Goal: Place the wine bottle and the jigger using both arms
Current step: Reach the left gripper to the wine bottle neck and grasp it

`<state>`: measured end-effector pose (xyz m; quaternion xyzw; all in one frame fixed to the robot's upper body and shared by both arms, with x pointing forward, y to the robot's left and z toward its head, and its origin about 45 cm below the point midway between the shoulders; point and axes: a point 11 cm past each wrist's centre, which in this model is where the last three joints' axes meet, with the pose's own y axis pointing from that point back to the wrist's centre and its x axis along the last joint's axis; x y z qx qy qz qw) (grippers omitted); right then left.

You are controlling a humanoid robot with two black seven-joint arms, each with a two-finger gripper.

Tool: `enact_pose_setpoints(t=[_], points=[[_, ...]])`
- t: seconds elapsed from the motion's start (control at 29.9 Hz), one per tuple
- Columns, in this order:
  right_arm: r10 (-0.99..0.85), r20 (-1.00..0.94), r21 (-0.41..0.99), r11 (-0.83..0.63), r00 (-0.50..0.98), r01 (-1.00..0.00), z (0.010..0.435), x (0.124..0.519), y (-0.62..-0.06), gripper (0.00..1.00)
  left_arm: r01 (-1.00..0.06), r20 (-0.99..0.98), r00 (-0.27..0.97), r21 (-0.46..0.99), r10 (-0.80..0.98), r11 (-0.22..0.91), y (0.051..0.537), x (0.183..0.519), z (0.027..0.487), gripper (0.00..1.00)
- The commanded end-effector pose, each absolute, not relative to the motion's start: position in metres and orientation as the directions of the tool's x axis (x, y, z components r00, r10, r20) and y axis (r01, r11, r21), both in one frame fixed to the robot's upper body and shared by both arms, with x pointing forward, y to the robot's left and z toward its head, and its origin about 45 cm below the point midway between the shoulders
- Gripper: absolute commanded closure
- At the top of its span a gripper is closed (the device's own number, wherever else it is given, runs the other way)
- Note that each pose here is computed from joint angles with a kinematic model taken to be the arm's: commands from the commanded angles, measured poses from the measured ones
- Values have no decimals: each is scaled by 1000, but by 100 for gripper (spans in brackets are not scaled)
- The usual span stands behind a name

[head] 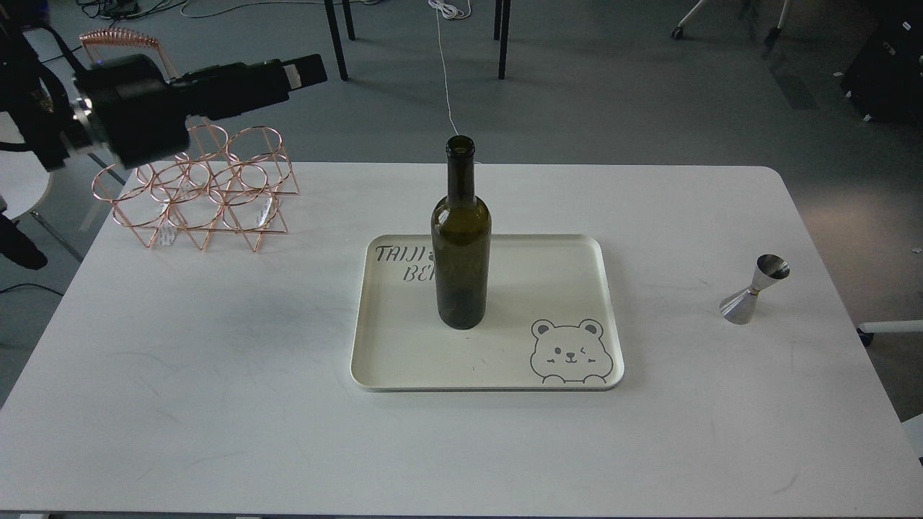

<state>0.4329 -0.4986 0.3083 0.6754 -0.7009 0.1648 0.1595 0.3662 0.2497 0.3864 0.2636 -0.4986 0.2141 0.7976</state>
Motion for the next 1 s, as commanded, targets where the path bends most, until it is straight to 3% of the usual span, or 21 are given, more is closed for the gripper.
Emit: enact_pose_setpoints(t=[0.0,0.2,0.43,0.84,0.9,0.97], points=[[-950,309,-37,41,-51,-998,311,441,-490,3,-560,938,346,227,-24,797,222,365,373,3],[-976,211,-61,39,-51,-997,316,444,-486,3,-492,959,220,265,-176,829,179,362,352,3],[-982,180,-80,37,-51,-996,325,448,-483,3,-424,943,256,309,-215,851,149,353,314,4],[-983,177,-93,35,-51,-995,330,450,-481,3,-484,954,273,247,-123,840,137,381,292,5],[-983,177,-93,35,-51,-995,330,450,-481,3,-483,954,273,245,-121,841,137,381,292,12],[-983,177,-93,35,-51,-995,330,450,-481,3,-486,954,273,248,-123,838,140,381,291,26]])
